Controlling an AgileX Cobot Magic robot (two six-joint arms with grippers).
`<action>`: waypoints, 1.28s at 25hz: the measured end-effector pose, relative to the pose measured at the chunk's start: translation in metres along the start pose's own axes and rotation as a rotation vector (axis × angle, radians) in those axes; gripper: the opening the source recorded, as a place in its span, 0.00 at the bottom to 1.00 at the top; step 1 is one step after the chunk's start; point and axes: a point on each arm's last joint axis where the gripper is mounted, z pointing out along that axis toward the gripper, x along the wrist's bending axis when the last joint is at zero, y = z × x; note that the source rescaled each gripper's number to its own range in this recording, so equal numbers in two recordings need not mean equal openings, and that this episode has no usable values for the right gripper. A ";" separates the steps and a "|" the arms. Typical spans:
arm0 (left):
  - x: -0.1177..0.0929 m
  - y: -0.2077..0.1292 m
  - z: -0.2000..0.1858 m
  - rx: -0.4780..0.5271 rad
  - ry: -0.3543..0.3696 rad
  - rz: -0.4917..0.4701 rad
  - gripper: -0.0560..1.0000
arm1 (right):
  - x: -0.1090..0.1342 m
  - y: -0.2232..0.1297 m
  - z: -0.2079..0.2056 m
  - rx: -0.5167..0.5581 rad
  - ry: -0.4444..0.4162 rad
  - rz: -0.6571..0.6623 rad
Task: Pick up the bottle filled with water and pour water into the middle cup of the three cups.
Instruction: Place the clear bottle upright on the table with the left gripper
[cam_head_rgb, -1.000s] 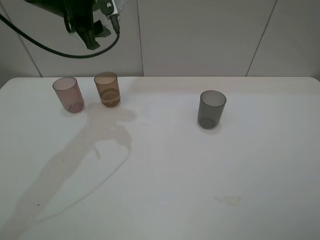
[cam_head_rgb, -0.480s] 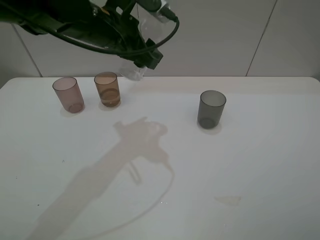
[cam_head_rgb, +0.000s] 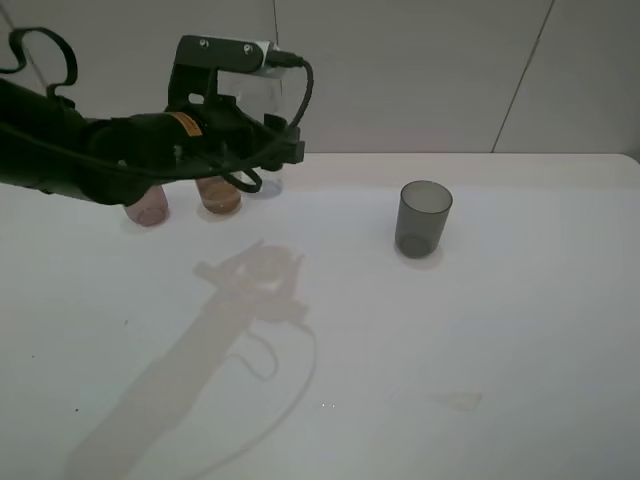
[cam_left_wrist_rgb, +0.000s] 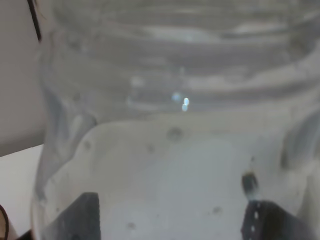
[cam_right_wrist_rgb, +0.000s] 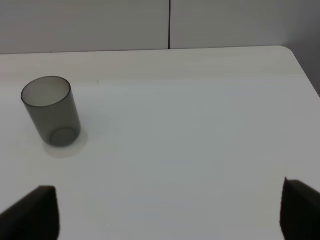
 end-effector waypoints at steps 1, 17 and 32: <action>0.000 -0.005 0.000 -0.025 -0.009 -0.005 0.06 | 0.000 0.000 0.000 0.000 0.000 0.000; -0.011 -0.109 0.023 -0.058 -0.206 0.087 0.06 | 0.000 0.000 0.000 0.000 0.000 0.000; -0.010 -0.124 0.023 0.005 -0.208 0.154 0.06 | 0.000 0.000 0.000 0.000 0.000 0.000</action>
